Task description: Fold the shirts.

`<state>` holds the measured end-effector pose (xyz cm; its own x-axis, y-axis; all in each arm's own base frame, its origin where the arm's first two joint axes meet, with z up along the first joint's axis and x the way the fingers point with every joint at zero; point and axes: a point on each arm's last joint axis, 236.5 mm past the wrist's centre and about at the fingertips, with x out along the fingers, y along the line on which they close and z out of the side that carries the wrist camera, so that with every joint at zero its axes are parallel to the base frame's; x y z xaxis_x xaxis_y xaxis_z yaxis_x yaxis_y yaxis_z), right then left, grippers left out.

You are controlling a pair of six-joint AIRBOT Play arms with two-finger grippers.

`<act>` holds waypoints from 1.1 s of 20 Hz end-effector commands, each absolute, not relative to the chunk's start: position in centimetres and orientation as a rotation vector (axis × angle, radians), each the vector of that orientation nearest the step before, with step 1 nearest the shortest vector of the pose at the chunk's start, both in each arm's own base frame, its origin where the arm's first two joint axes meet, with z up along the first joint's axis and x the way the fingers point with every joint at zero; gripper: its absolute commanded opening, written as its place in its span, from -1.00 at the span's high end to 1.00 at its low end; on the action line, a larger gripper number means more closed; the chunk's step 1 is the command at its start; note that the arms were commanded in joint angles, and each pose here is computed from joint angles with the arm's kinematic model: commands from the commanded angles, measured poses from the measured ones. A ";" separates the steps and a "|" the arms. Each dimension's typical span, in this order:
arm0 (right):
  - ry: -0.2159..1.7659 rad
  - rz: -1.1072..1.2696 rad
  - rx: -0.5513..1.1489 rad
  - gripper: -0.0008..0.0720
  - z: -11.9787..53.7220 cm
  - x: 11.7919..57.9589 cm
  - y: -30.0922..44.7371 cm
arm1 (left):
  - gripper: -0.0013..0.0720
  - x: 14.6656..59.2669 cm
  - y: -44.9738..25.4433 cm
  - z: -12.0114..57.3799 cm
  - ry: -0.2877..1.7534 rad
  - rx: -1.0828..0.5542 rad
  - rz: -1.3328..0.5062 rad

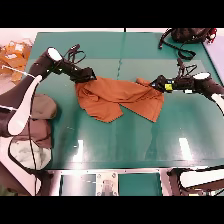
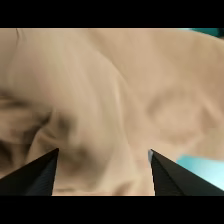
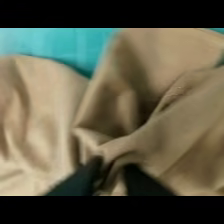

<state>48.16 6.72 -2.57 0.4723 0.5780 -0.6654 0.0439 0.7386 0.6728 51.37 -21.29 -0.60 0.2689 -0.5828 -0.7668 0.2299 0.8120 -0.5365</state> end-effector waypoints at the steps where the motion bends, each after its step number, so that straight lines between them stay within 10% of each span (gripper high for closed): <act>1: 1.045 0.350 0.665 0.11 -2.6 49.5 4.2 | -0.78 51.6 -19.0 -1.7 1.233 -0.352 -0.550; 8: 1.204 0.105 0.768 0.07 -3.5 40.9 -5.5 | -0.78 48.1 -13.4 -2.7 1.431 -0.391 -0.517; 10: 1.278 0.085 0.824 -0.21 -6.5 37.9 -4.3 | -0.78 48.5 -14.4 -4.2 1.404 -0.394 -0.509; 16: 1.422 0.125 0.830 -0.20 -12.0 33.8 3.2 | -0.78 48.8 -18.9 -7.1 1.325 -0.321 -0.543; 19: 1.424 0.166 0.790 0.26 -12.0 34.2 5.5 | -0.77 50.7 -20.1 -6.2 1.240 -0.374 -0.537; 20: 1.414 0.172 0.789 0.61 -11.9 34.6 6.0 | -0.64 50.9 -20.2 -6.0 1.229 -0.386 -0.536; 22: 1.405 0.181 0.780 0.94 -11.7 34.9 6.2 | 0.31 50.9 -20.3 -5.9 1.227 -0.386 -0.545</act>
